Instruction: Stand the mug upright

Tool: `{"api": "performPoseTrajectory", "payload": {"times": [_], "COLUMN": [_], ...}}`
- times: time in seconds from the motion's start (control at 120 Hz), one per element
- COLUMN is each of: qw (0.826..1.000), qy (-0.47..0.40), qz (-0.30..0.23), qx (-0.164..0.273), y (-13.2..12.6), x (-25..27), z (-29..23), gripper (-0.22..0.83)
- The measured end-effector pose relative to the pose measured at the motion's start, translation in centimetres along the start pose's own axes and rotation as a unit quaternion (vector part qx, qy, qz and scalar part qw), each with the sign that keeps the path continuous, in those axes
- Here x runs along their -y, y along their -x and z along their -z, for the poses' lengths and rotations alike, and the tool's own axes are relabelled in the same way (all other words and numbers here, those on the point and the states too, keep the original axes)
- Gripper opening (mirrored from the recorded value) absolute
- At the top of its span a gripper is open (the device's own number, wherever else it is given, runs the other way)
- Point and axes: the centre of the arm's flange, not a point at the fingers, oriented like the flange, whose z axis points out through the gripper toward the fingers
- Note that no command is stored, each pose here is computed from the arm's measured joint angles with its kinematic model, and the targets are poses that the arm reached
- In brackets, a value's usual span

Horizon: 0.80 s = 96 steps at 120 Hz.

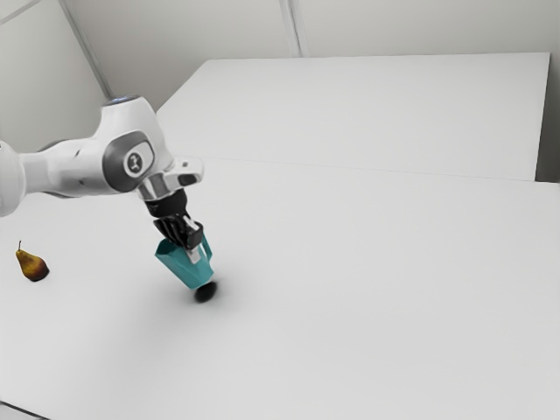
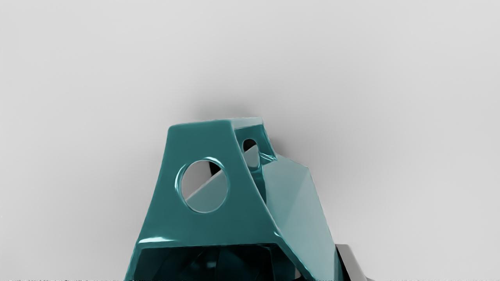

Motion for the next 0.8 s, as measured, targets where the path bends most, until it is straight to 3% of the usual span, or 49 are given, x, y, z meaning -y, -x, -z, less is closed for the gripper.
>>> {"api": "performPoseTrajectory", "payload": {"times": [0.8], "qw": [0.992], "qy": [-0.115], "qz": [0.004], "qx": [0.045], "y": [-1.3], "x": [-1.3], "z": [-4.3], "gripper": [-0.16]}}
